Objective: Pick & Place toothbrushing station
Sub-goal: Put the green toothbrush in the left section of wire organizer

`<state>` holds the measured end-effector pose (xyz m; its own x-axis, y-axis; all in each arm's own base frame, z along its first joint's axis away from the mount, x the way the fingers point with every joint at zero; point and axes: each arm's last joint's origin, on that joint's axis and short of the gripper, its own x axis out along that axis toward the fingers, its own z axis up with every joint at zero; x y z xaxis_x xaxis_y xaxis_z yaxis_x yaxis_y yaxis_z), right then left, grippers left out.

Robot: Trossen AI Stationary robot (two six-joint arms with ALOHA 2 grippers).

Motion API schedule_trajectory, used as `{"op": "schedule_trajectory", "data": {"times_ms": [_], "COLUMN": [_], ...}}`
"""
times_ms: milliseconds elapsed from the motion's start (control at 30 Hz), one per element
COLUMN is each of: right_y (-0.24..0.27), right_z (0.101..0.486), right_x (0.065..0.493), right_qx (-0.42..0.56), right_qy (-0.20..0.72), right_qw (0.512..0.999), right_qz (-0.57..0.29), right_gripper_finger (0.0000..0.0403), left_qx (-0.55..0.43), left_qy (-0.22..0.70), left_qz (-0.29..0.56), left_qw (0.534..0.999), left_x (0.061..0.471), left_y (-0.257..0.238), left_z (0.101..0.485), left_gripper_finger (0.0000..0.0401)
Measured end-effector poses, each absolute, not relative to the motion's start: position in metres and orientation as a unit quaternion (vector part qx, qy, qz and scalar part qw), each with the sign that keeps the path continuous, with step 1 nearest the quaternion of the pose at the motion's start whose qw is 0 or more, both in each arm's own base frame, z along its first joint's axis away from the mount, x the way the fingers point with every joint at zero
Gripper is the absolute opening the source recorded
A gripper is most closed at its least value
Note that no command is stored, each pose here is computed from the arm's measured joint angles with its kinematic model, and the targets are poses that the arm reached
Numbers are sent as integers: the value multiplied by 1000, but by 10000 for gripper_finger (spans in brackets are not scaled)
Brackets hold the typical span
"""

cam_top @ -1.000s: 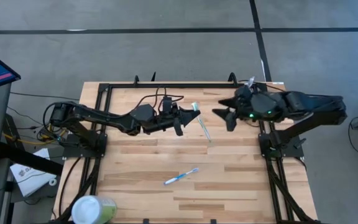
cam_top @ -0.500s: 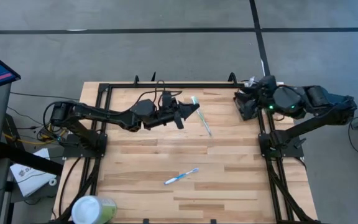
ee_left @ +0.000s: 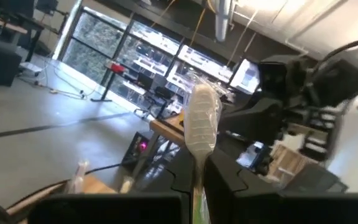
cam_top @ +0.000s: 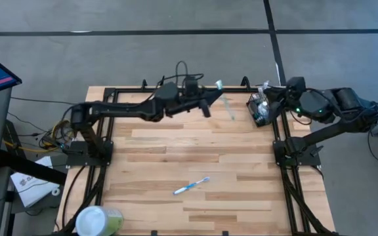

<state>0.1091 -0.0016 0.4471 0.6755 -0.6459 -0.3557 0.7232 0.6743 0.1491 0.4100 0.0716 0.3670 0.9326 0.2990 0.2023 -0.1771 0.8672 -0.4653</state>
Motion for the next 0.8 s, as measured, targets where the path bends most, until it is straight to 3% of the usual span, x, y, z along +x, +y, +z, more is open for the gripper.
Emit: {"op": "schedule_trajectory", "data": {"times_ms": [300, 600, 800], "right_y": [-10, -9, -8], "right_z": [442, 442, 441], "right_x": [79, 67, 68], "right_qx": [211, 243, 246], "right_qy": [139, 153, 164], "right_qw": [883, 892, 893], "right_qz": [-396, -350, -338], "right_gripper_finger": [2, 1, 1], "left_qx": [-168, -158, -154], "left_qy": [-108, -10, 1], "left_qz": [57, -63, -84], "left_qw": [978, 985, 985], "left_x": [443, 448, 446], "left_y": [105, 116, 114], "left_z": [358, 354, 354], "left_gripper_finger": [6, 6, 6]}}
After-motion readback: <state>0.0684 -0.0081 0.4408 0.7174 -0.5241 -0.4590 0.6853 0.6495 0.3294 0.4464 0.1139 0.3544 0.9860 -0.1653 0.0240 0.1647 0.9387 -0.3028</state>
